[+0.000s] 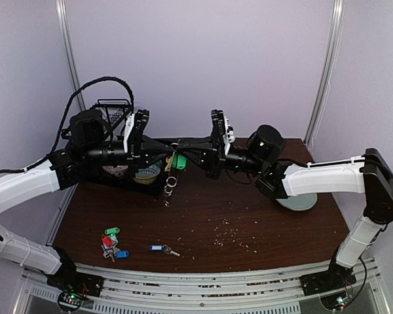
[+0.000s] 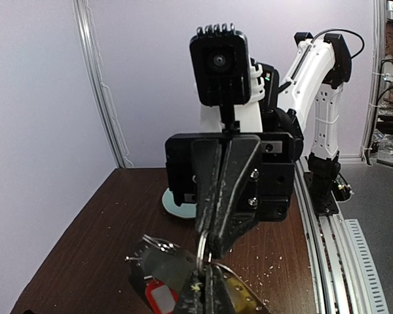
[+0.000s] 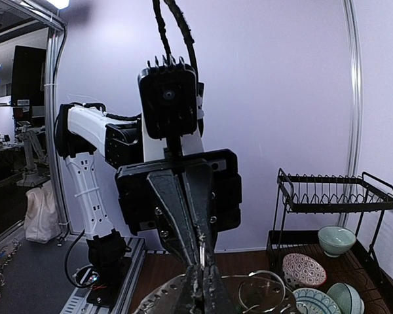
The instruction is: Put the keys on the keyring
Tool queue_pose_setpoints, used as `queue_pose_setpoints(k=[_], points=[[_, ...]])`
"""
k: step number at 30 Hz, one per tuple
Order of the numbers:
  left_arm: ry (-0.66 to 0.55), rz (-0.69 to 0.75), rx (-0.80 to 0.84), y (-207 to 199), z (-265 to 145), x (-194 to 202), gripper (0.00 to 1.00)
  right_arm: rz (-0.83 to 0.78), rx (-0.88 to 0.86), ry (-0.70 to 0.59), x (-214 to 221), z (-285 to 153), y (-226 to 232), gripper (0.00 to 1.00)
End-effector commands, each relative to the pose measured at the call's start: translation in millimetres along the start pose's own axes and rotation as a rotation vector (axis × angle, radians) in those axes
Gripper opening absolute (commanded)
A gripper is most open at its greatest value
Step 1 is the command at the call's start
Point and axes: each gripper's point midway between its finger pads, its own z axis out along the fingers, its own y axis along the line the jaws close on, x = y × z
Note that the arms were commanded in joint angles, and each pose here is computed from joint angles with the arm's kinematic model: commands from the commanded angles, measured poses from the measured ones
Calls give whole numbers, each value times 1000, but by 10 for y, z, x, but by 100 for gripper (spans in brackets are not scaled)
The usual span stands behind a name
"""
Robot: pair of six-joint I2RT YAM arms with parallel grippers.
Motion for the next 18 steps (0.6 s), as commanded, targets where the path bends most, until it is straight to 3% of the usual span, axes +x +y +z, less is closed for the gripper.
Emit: queue_pose_setpoints(k=[1, 3, 7, 14, 16, 18], points=[[-56, 53, 7, -39, -12, -111, 4, -50, -12, -14, -131, 64, 39, 0], [-57, 51, 6, -39, -7, -109, 11, -47, -12, -12, -117, 60, 39, 0], [-54, 51, 2, -31, -5, -104, 0, -48, -16, -17, -137, 63, 50, 0], [-30, 76, -72, 71, -33, -88, 0, -59, -4, 11, -138, 38, 30, 0], [17, 105, -145, 194, -61, -39, 0, -66, 26, 103, -52, -13, -64, 16], [78, 137, -197, 283, -82, 22, 0, -110, 67, 217, -1, -107, -184, 25]])
